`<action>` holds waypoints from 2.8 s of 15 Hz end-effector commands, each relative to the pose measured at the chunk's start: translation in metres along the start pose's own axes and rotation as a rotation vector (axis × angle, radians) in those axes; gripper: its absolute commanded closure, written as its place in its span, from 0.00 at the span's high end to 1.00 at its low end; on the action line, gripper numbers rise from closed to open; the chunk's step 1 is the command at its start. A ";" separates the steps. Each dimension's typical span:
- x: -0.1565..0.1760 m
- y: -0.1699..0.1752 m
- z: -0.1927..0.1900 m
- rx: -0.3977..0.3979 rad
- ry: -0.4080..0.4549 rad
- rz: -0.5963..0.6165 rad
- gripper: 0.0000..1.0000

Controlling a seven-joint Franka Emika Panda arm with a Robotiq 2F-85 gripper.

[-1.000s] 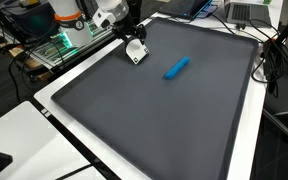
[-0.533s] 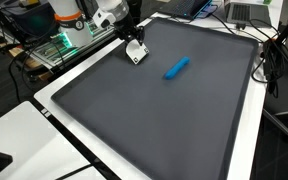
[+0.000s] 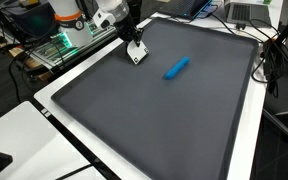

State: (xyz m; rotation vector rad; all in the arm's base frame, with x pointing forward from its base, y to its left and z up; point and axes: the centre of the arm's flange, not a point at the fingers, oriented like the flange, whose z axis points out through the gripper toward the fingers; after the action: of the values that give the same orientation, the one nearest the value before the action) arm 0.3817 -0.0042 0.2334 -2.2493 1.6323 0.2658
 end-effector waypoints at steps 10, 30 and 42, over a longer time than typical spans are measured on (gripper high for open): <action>-0.021 0.036 -0.005 0.008 0.036 0.025 0.44; -0.021 0.035 -0.007 0.020 0.053 0.040 0.01; -0.040 -0.012 -0.063 0.066 0.076 -0.169 0.02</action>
State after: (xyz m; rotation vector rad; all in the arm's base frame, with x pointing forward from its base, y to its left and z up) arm 0.3913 0.0026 0.2753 -2.2792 1.5659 0.0997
